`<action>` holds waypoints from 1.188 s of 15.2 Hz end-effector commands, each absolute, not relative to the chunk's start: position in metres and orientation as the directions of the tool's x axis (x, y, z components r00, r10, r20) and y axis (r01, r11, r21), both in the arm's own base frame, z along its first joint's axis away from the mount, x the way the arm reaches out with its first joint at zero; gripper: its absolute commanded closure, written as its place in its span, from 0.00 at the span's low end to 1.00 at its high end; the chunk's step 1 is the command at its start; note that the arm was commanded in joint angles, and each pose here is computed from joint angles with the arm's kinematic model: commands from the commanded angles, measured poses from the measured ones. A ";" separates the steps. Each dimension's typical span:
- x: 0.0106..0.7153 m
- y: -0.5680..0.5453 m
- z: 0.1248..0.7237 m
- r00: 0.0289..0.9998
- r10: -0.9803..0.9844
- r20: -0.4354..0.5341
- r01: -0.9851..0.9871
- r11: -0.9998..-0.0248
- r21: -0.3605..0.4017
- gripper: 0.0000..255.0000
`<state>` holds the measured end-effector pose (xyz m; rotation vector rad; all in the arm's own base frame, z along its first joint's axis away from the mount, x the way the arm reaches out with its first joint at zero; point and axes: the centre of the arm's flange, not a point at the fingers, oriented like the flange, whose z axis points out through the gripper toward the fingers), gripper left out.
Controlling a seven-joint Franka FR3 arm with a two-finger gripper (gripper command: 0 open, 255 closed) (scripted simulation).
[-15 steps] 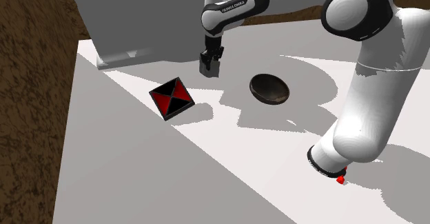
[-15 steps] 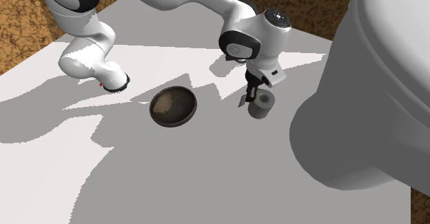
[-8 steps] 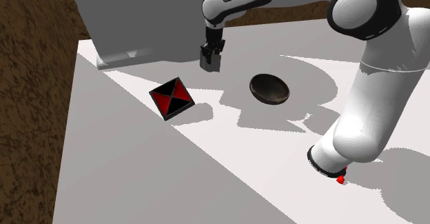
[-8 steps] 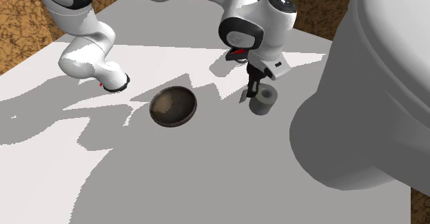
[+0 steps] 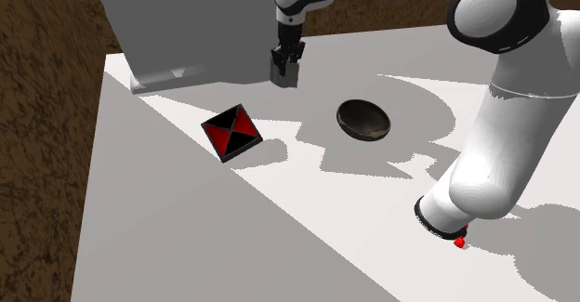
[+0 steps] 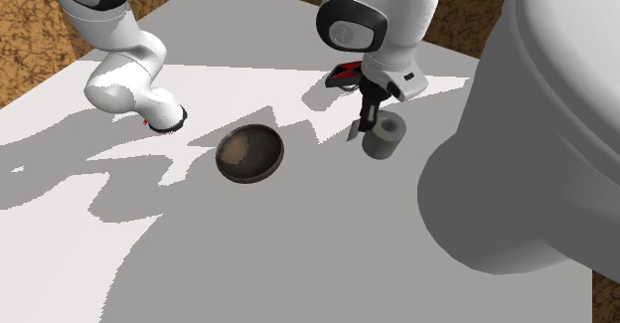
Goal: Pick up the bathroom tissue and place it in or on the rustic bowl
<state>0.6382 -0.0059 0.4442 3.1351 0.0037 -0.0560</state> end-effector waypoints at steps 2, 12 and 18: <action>0.638 -0.006 0.461 0.999 0.002 -0.035 0.002 -1.000 0.006 1.00; 0.638 -0.006 0.514 0.999 0.002 -0.035 0.002 -1.000 0.006 1.00; 0.587 -0.020 0.527 0.999 0.002 -0.035 0.002 -1.000 0.006 1.00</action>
